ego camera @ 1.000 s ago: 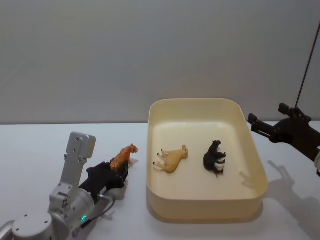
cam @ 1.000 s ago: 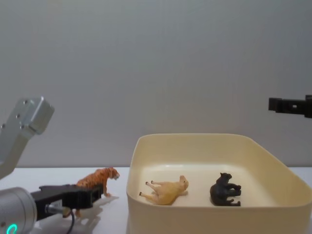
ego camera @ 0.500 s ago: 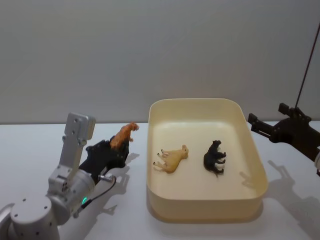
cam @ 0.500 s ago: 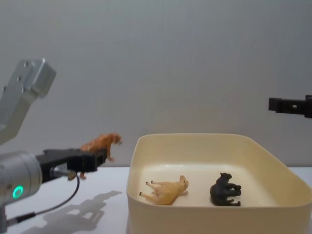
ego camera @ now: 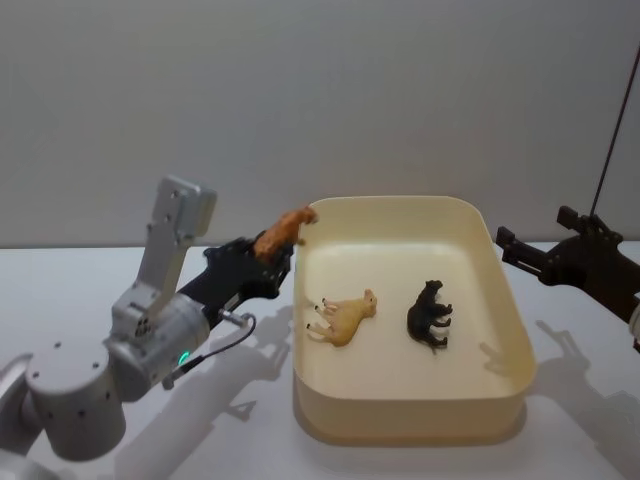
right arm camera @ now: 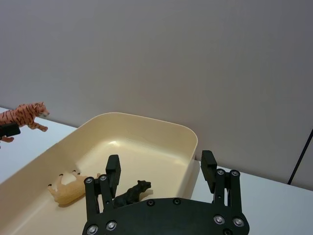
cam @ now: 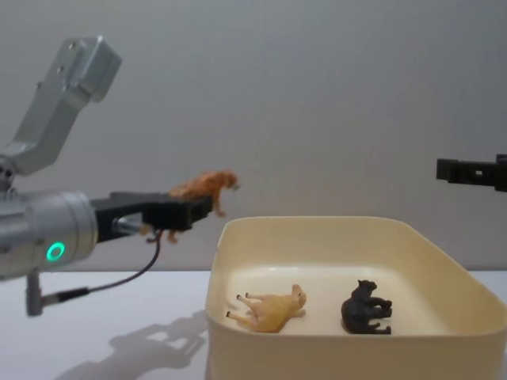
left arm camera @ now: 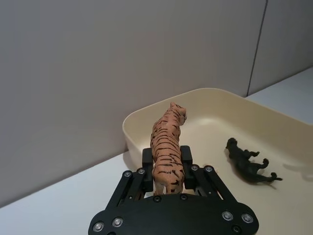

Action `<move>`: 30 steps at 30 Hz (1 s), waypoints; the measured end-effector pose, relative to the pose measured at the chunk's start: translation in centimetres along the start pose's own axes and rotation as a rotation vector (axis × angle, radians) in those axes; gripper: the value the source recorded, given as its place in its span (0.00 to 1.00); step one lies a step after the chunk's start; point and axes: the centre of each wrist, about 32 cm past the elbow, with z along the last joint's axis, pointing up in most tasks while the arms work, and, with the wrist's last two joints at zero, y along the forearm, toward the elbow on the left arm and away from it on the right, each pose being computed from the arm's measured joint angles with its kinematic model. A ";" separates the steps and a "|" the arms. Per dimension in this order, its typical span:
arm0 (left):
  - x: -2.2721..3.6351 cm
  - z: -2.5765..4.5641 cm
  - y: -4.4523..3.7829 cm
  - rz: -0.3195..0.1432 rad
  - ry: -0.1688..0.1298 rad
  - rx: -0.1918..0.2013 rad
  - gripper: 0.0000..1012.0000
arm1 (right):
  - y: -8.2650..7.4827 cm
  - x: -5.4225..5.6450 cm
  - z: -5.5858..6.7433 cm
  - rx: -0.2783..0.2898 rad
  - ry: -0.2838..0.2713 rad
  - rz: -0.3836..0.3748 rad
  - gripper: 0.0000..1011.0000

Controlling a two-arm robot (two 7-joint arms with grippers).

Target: Pick up the toy alternately with two hands and place it into the central storage box.

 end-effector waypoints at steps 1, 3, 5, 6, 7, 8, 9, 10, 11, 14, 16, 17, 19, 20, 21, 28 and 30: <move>0.05 0.17 -0.14 -0.009 -0.002 -0.002 0.29 | 0.0 0.0 0.0 0.000 0.000 0.000 0.99; 0.20 0.70 -0.64 -0.042 -0.008 -0.008 0.29 | 0.0 0.0 0.0 0.000 0.000 0.000 0.99; 0.30 0.97 -0.91 -0.061 -0.011 -0.010 0.29 | 0.0 0.0 0.0 0.000 0.000 0.000 0.99; 0.36 1.16 -1.15 -0.071 -0.012 -0.013 0.29 | 0.0 0.0 0.0 0.000 0.000 0.000 0.99; 0.44 1.44 -1.52 -0.095 -0.016 -0.016 0.29 | 0.0 0.0 0.0 0.000 0.000 0.000 0.99; 0.53 1.78 -1.99 -0.116 -0.019 -0.020 0.29 | 0.0 0.0 0.0 0.000 0.000 0.000 0.99; 0.56 1.91 -2.20 -0.126 -0.020 -0.021 0.29 | 0.0 0.0 0.0 0.000 0.000 0.000 0.99; 0.60 2.04 -2.41 -0.137 -0.021 -0.022 0.29 | 0.0 0.0 0.0 0.000 0.000 0.000 0.99; 0.64 2.16 -2.63 -0.151 -0.023 -0.023 0.29 | 0.0 0.0 0.0 0.000 0.000 0.000 0.99; 0.77 2.83 -3.83 -0.199 -0.030 -0.032 0.30 | 0.0 0.0 0.0 0.000 0.000 0.000 0.99; 0.81 3.03 -4.17 -0.213 -0.032 -0.034 0.36 | 0.0 0.0 0.0 0.000 0.000 0.000 0.99; 0.83 3.12 -4.33 -0.220 -0.033 -0.036 0.38 | 0.0 0.0 0.0 0.000 0.000 0.000 0.99; 0.85 3.39 -4.81 -0.240 -0.036 -0.038 0.46 | 0.0 0.0 0.0 0.000 0.000 0.000 0.99; 0.86 3.48 -4.95 -0.246 -0.037 -0.040 0.47 | 0.0 0.0 0.0 0.000 0.000 0.000 0.99; 0.87 3.56 -5.07 -0.251 -0.038 -0.040 0.50 | 0.0 0.0 0.0 0.000 0.000 0.000 0.99; 0.92 4.10 -5.92 -0.287 -0.044 -0.046 0.72 | 0.0 0.0 0.0 0.000 0.000 0.000 0.99; 0.92 4.23 -6.10 -0.295 -0.046 -0.047 0.79 | 0.0 0.0 0.0 0.000 0.000 0.000 0.99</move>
